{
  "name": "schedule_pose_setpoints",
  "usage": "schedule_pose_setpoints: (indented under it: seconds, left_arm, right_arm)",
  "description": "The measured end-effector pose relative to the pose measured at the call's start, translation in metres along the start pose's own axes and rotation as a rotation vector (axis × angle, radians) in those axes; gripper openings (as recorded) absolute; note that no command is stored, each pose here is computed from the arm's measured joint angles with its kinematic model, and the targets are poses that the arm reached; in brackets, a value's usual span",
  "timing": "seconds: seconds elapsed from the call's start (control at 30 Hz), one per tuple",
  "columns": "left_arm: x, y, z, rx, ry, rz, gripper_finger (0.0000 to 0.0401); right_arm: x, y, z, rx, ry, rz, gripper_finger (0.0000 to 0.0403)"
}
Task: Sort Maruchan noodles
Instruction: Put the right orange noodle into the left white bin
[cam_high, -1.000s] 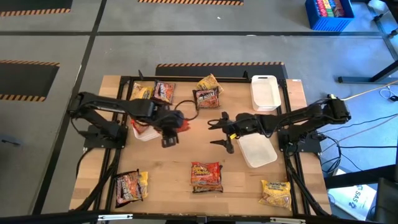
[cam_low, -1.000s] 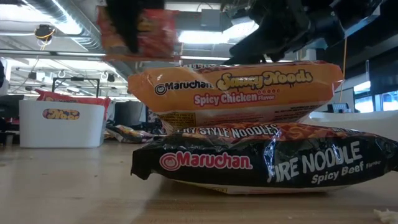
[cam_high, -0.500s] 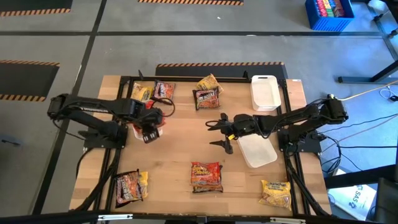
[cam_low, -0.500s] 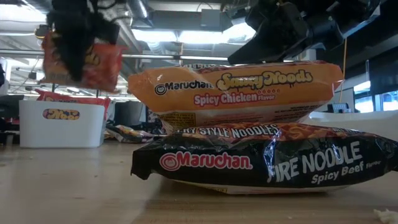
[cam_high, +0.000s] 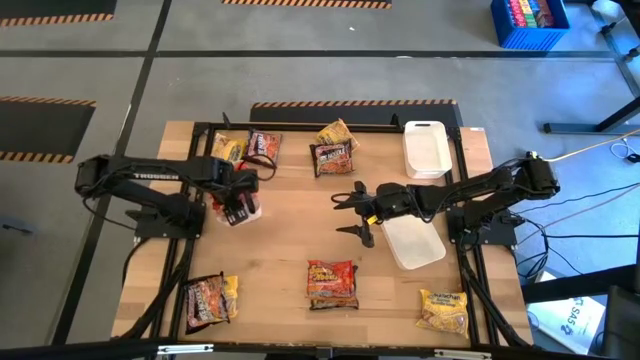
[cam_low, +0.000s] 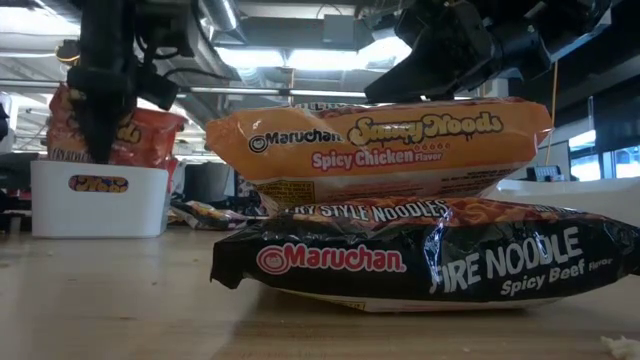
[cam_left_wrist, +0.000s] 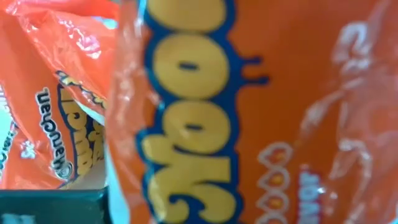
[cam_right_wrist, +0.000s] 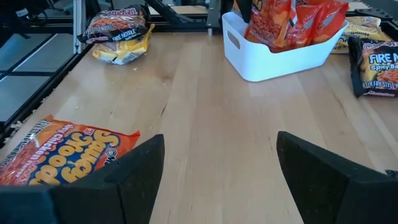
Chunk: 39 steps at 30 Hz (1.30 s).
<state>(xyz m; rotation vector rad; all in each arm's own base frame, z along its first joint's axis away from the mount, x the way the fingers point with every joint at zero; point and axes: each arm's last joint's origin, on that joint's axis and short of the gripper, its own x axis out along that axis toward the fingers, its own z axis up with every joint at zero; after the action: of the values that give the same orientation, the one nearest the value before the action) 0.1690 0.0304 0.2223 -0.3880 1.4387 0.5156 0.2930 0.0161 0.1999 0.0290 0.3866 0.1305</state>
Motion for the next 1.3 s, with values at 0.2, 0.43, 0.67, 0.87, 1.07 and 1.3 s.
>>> schedule_pose_setpoints:
  seconds: [0.2, 0.43, 0.67, 0.87, 1.07, 1.3]
  left_arm:
    - [0.013, 0.003, 0.004, 0.023, -0.043, -0.014, 0.0195]
    - [0.030, 0.010, 0.000, 0.027, -0.032, -0.006, 0.0195]
    - [0.041, 0.011, -0.006, 0.039, -0.005, 0.000, 0.0195]
    - [0.045, 0.010, -0.004, 0.037, 0.019, 0.009, 0.0195]
    - [0.052, 0.009, 0.001, 0.029, 0.055, 0.073, 0.0207]
    - [0.044, 0.011, 0.001, 0.029, 0.089, 0.123, 0.0255]
  right_arm:
    - [0.000, 0.000, 0.000, 0.000, 0.000, 0.000, 0.0287]
    - [0.000, 0.000, 0.000, 0.000, 0.000, 0.000, 0.0287]
    - [0.000, 0.000, 0.000, 0.000, 0.001, 0.000, 0.0287]
    - [0.000, 0.000, 0.000, 0.000, 0.001, 0.000, 0.0287]
    - [0.000, 0.000, 0.000, 0.000, 0.003, 0.008, 0.0287]
    - [0.000, 0.001, -0.001, 0.000, 0.004, 0.027, 0.0287]
